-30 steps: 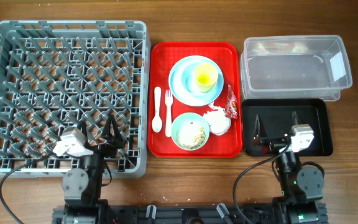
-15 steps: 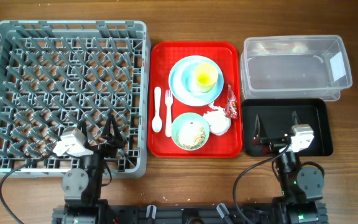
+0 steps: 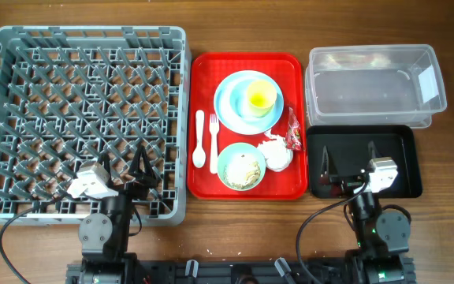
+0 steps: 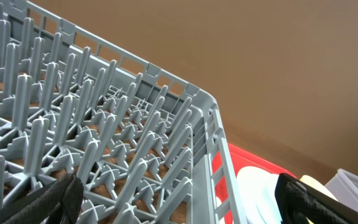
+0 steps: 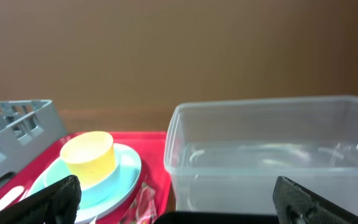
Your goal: Sort waste into correct bins and load items into the dishwasher rack
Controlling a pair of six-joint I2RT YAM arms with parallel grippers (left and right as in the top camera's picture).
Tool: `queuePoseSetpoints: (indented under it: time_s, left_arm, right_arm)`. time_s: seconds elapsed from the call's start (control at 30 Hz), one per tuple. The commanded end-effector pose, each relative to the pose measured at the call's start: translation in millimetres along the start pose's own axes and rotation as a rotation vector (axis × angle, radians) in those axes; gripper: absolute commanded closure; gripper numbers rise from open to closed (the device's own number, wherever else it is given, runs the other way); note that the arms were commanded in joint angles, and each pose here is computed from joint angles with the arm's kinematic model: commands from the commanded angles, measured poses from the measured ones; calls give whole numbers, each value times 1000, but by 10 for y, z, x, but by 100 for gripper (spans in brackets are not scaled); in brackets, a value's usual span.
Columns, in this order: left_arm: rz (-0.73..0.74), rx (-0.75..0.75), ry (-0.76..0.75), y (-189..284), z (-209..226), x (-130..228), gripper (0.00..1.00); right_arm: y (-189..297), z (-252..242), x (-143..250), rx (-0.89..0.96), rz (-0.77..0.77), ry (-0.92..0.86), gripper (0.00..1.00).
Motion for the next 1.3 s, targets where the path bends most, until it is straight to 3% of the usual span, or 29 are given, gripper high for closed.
queuePoseSetpoints:
  time_s: [0.0, 0.13, 0.2, 0.23, 0.37, 0.4, 0.47, 0.5, 0.57, 0.7, 0.8, 0.97, 1.07, 1.27]
  left_arm:
    - [0, 5, -20, 1, -6, 8, 0]
    - [0, 5, -20, 1, -6, 8, 0]
    - [0, 5, -20, 1, -6, 8, 0]
    - [0, 5, -20, 1, -6, 8, 0]
    - [0, 5, -20, 1, -6, 8, 0]
    - [0, 5, -20, 1, -6, 8, 0]
    - [0, 5, -20, 1, -6, 8, 0]
    - [0, 5, -20, 1, -6, 8, 0]
    - [0, 6, -20, 1, -7, 7, 0]
    - [0, 5, -20, 1, -6, 8, 0]
    - [0, 5, -20, 1, -6, 8, 0]
    - [0, 5, -20, 1, -6, 8, 0]
    - [0, 5, -20, 1, -6, 8, 0]
    - [0, 5, -20, 1, -6, 8, 0]
  right_arm:
    - [88, 137, -195, -46, 62, -58, 0]
    - [254, 503, -1103, -55, 143, -65, 0]
    - [176, 696, -1510, -27, 345, -82, 0]
    - [45, 801, -1742, 22, 528, -102, 0]
    - [-504, 1025, -2089, 30, 797, -189, 0]
    - [-669, 1052, -1962, 26, 903, -288, 9]
    - [-860, 1005, -1602, 90, 1069, -282, 33]
    - [-900, 1006, -1462, 107, 1120, -273, 37]
    - [-934, 1028, -1097, 137, 1223, -285, 54]
    - [-895, 1011, -349, 261, 1311, -357, 55]
    - [-796, 883, 283, 459, 1242, -286, 49]
    - [-792, 632, 540, 623, 1072, -168, 46]
    - [-855, 682, 728, 523, 1103, -211, 46]
    - [-956, 674, 960, 500, 1130, -222, 44]
Point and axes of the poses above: each gripper's point midway between its finger pads, its own y axis back along the fingers, its own z axis along the line the jaws close on, x = y × z, the point moved 8 cm from there along y, back along the fingers, and after that the axes turned 14 degrees about -y, right-handed, at the moved point
